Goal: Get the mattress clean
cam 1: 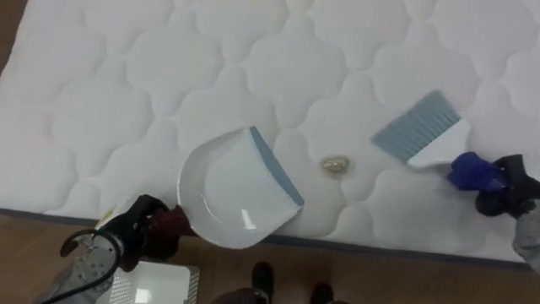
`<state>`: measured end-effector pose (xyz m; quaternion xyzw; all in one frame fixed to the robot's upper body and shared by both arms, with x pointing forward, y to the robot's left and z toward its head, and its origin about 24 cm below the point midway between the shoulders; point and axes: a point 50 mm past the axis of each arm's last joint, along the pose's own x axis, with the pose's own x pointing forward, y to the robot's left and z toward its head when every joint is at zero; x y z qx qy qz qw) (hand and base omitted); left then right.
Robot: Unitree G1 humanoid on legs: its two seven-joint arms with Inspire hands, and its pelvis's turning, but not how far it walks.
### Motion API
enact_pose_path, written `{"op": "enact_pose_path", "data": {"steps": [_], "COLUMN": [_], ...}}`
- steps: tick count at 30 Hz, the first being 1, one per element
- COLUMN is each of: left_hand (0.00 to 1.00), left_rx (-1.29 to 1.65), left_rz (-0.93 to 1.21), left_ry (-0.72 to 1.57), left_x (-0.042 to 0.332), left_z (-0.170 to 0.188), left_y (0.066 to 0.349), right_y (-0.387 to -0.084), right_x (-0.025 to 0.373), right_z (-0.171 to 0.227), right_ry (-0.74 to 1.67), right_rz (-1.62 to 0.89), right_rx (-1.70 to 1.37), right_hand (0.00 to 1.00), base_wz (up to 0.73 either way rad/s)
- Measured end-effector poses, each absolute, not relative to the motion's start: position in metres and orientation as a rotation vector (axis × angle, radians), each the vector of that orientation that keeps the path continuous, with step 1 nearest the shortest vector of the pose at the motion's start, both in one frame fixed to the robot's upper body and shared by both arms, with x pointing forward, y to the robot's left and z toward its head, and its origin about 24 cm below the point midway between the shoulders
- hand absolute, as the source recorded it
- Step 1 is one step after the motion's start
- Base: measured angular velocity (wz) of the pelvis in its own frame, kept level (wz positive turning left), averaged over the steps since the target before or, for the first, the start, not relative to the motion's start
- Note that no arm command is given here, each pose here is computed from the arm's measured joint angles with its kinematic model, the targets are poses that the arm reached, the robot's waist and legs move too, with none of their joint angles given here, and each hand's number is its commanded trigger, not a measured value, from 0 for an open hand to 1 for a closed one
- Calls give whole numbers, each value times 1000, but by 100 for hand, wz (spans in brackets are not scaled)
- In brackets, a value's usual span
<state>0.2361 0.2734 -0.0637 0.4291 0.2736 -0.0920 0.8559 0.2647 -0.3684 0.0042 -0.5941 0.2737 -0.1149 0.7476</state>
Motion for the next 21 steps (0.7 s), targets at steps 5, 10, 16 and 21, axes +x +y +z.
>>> {"op": "enact_pose_path", "data": {"steps": [5, 10, 16, 21], "left_hand": [100, 100, 100, 100], "left_rx": [961, 1012, 1031, 1037], "left_rz": [-218, -233, -241, -240], "left_ry": [561, 562, 584, 583], "left_x": [243, 247, 248, 246], "left_z": [-54, -47, -41, -41], "left_y": [280, 287, 298, 300], "right_y": [-381, -367, -350, -330], "right_x": [274, 294, 312, 323], "right_z": [28, 45, 62, 73], "right_ry": [603, 502, 377, 231], "right_rz": [-176, -5, 113, 177], "right_rx": [-1521, -1814, -2039, -2187], "right_hand": [100, 100, 100, 100], "base_wz": [-3, -8, -6, 0]}}
